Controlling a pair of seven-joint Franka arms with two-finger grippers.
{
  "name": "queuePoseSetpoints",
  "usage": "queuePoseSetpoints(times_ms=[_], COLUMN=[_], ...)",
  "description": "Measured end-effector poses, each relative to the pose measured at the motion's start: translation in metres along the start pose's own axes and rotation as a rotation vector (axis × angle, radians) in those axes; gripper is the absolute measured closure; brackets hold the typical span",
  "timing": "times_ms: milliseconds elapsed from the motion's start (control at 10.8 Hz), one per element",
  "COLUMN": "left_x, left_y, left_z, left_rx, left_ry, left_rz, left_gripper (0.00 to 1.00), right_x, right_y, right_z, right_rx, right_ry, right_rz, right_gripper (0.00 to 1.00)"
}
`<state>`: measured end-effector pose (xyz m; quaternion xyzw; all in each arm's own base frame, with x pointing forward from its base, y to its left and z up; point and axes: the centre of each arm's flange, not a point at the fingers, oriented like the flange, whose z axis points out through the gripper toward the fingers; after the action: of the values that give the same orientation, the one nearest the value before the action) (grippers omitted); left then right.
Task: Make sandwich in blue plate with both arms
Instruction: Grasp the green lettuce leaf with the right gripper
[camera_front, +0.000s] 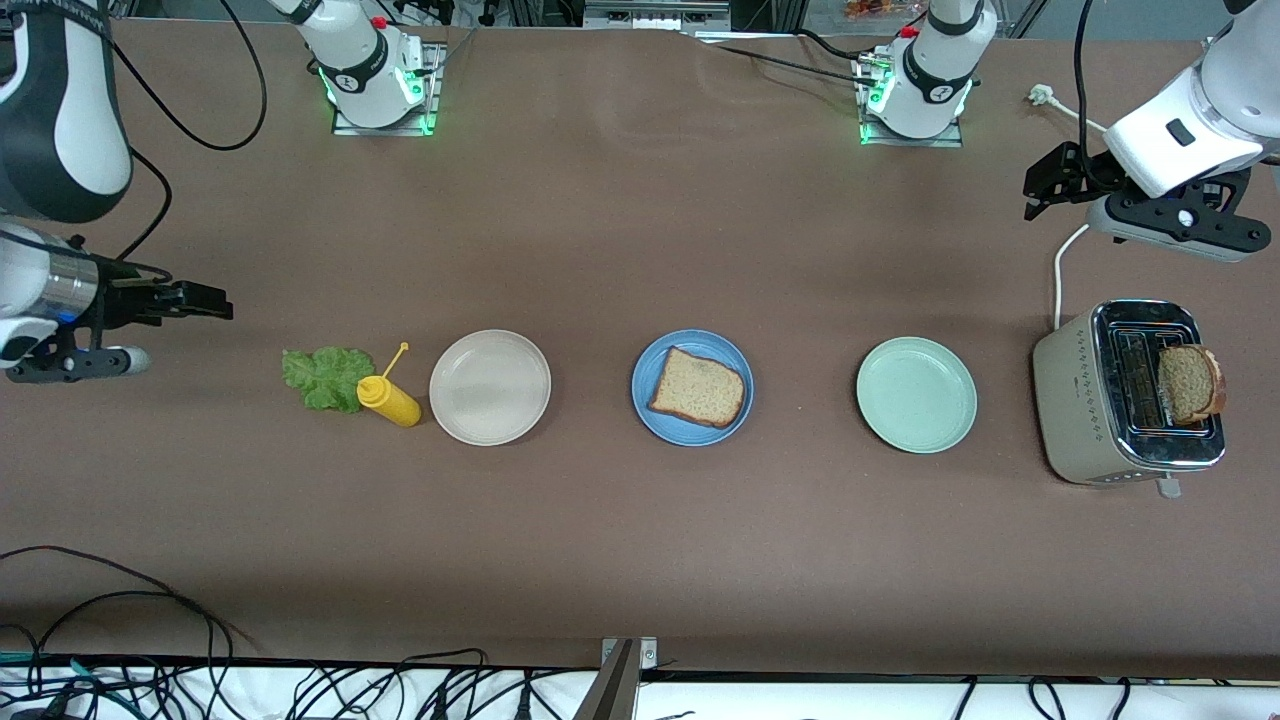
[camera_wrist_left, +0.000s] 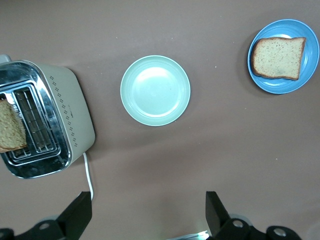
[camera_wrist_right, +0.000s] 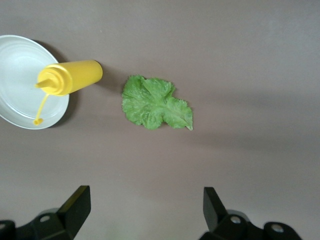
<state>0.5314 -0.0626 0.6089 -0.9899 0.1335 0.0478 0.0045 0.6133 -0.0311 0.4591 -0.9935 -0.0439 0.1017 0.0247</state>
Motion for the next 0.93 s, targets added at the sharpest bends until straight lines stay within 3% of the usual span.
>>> queuePoseSetpoints(times_ms=[186,279,651,929], left_x=[0.0,0.001,0.002,0.001], left_y=[-0.001,0.0,0.002,0.001], left_z=[0.005,0.005,0.005,0.005], left_rx=[-0.014,-0.014,-0.014,-0.014], left_ry=[-0.005,-0.004,-0.005,-0.005], left_rz=[-0.004,-0.002,0.0,-0.004], left_gripper=[0.0,0.0,0.0,0.0], right_x=[0.016,0.025,0.041,0.036], right_y=[-0.001,-0.005,-0.005,-0.007], right_z=[0.033,0.05,0.13,0.173], right_rx=[0.004,0.001,-0.019,-0.027], right_ry=[-0.033,-0.024,0.076,0.118], right_rz=[-0.006,-0.014,-0.02,-0.023], right_gripper=[0.0,0.0,0.0,0.0])
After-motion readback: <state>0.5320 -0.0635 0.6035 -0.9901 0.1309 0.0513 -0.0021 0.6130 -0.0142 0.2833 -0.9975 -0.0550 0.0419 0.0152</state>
